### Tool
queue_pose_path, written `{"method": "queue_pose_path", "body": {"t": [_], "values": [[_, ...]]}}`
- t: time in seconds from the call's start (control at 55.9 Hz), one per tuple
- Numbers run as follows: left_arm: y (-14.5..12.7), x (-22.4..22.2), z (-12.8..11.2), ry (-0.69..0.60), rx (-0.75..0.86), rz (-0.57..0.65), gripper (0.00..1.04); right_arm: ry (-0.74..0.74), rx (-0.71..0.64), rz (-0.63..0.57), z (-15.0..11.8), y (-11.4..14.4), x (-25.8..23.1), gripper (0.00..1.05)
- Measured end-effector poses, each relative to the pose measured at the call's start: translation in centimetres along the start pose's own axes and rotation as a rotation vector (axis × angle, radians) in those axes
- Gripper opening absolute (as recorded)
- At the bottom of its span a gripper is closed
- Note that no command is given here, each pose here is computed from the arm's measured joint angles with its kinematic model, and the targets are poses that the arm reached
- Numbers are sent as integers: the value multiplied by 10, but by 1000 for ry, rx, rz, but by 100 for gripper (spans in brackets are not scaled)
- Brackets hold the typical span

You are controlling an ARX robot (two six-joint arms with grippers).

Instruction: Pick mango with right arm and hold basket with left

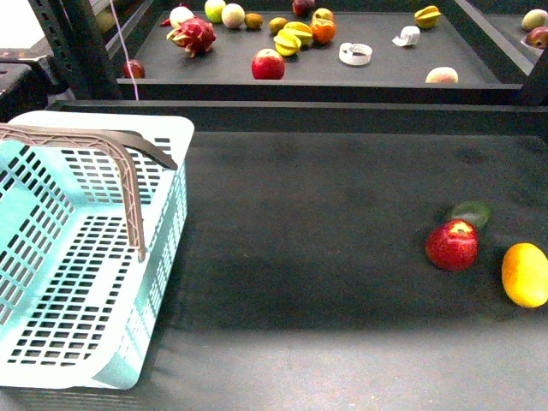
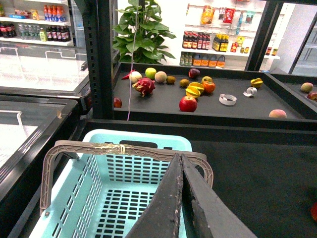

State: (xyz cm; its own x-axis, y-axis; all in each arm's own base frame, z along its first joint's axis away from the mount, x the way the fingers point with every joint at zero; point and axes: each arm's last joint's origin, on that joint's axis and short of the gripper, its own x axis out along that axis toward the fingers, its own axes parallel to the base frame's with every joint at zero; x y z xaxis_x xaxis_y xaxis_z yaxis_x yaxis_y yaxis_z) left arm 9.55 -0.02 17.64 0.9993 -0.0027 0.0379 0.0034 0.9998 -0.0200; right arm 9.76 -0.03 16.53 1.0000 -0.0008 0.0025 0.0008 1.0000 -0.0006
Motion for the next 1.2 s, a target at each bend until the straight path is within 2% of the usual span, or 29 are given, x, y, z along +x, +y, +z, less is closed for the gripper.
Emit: {"method": "queue_pose_path", "body": {"t": [0.215,0.251,0.626,0.734,0.931,1.038,1.092,1.146,1.199], "values": [[0,0,0,0,1,0,2,0,0,0,0,0,0,97],[0,0,0,0,1,0,6,0,0,0,0,0,0,97],[0,0,0,0,1,0,80,0,0,0,0,0,0,97],[0,0,0,0,2,0,98,0,0,0,0,0,0,97],[0,0,0,0,1,2,97,0,0,0,0,0,0,97],[-2,13,-6,93,-120,356,97,0,0,-1,0,0,0,97],[0,24,-11,115,-187,481,97,0,0,2,0,0,0,97],[4,40,-14,140,-265,536,97,0,0,1,0,0,0,97],[6,57,-17,169,-350,538,97,0,0,3,0,0,0,97]]}}
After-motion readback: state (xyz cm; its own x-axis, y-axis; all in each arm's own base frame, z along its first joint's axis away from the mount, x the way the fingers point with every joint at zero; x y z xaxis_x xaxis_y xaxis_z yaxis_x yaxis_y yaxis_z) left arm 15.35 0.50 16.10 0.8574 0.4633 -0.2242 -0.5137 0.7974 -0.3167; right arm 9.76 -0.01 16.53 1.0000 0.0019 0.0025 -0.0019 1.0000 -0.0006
